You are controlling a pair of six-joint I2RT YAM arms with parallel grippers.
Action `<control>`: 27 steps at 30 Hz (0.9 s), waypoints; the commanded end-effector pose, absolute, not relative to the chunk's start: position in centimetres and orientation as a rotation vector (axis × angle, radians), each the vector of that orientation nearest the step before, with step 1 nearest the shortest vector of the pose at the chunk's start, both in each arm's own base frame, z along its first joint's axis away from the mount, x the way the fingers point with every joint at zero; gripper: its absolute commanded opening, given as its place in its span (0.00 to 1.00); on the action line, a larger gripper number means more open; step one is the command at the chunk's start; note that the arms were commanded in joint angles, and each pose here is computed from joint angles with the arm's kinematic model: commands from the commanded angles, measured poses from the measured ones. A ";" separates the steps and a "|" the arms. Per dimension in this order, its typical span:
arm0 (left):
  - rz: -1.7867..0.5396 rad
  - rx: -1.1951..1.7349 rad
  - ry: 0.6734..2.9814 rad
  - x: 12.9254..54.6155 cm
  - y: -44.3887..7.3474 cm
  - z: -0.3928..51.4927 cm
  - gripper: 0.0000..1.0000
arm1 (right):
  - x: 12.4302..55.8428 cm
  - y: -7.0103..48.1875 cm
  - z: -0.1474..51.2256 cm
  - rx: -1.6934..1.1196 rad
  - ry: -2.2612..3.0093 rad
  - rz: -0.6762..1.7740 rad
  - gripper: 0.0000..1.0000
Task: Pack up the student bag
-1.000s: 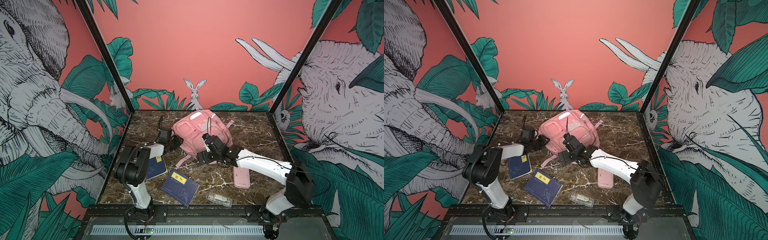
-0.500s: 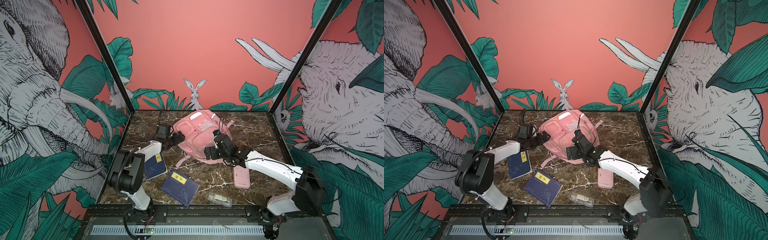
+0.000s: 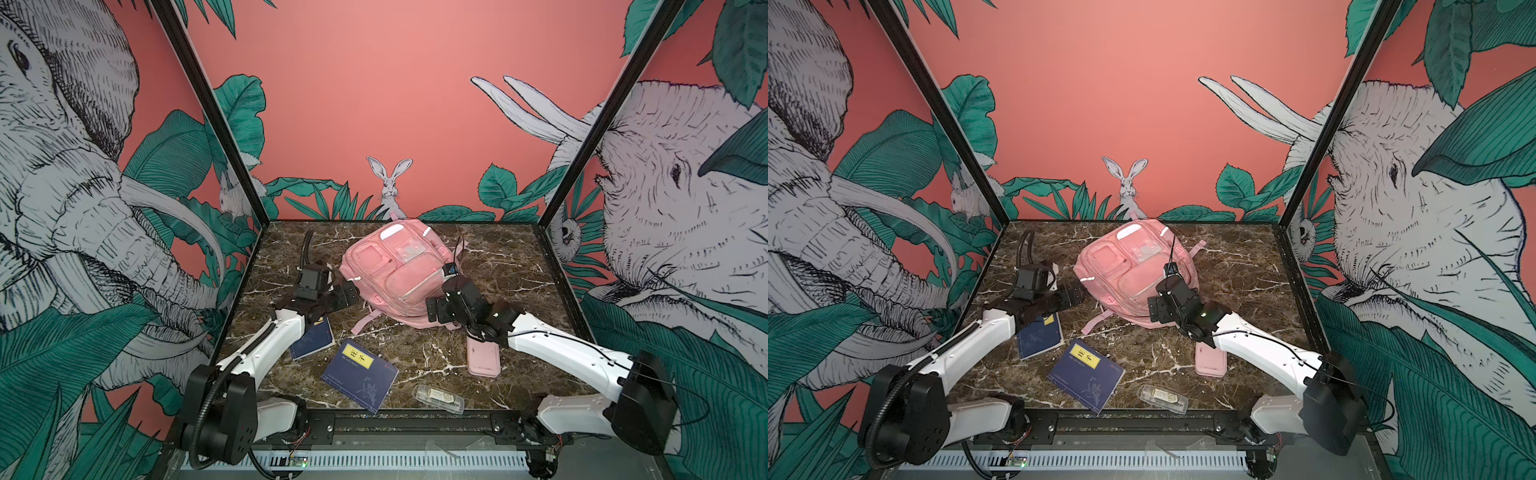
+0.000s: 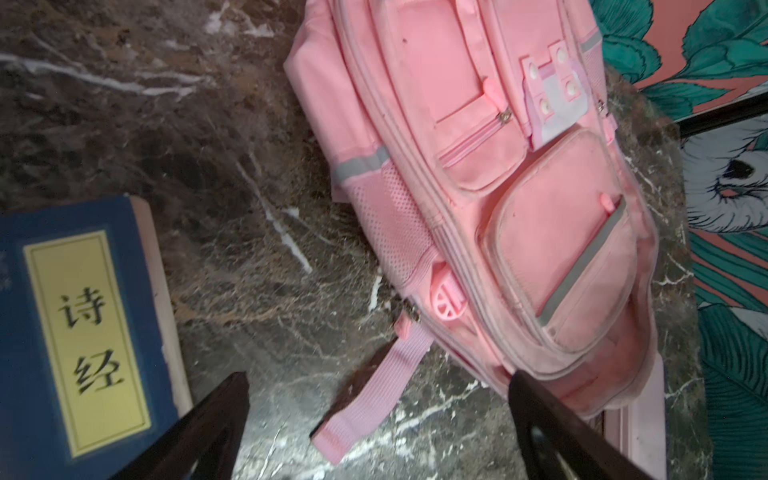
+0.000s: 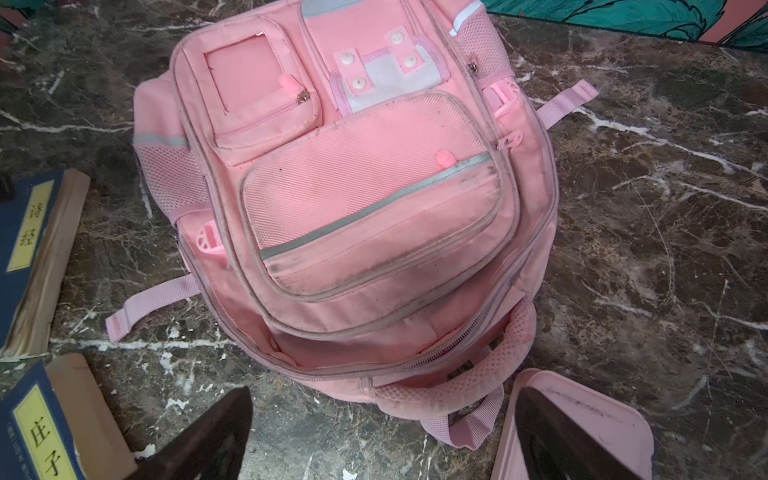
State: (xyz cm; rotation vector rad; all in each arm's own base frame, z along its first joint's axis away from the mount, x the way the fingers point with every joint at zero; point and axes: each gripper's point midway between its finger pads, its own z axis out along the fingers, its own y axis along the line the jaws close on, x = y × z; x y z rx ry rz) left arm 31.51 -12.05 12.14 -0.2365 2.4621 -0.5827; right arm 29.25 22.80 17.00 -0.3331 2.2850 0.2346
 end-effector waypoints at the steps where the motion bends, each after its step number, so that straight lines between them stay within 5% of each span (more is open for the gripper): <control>1: -0.514 -0.220 2.516 28.7 -10.6 11.7 0.97 | 29.2 23.4 17.4 -0.349 2.270 0.273 0.98; 27: -0.375 -0.398 2.695 14.9 -8.7 9.8 0.94 | 26.1 26.9 12.2 -0.621 2.428 0.398 0.97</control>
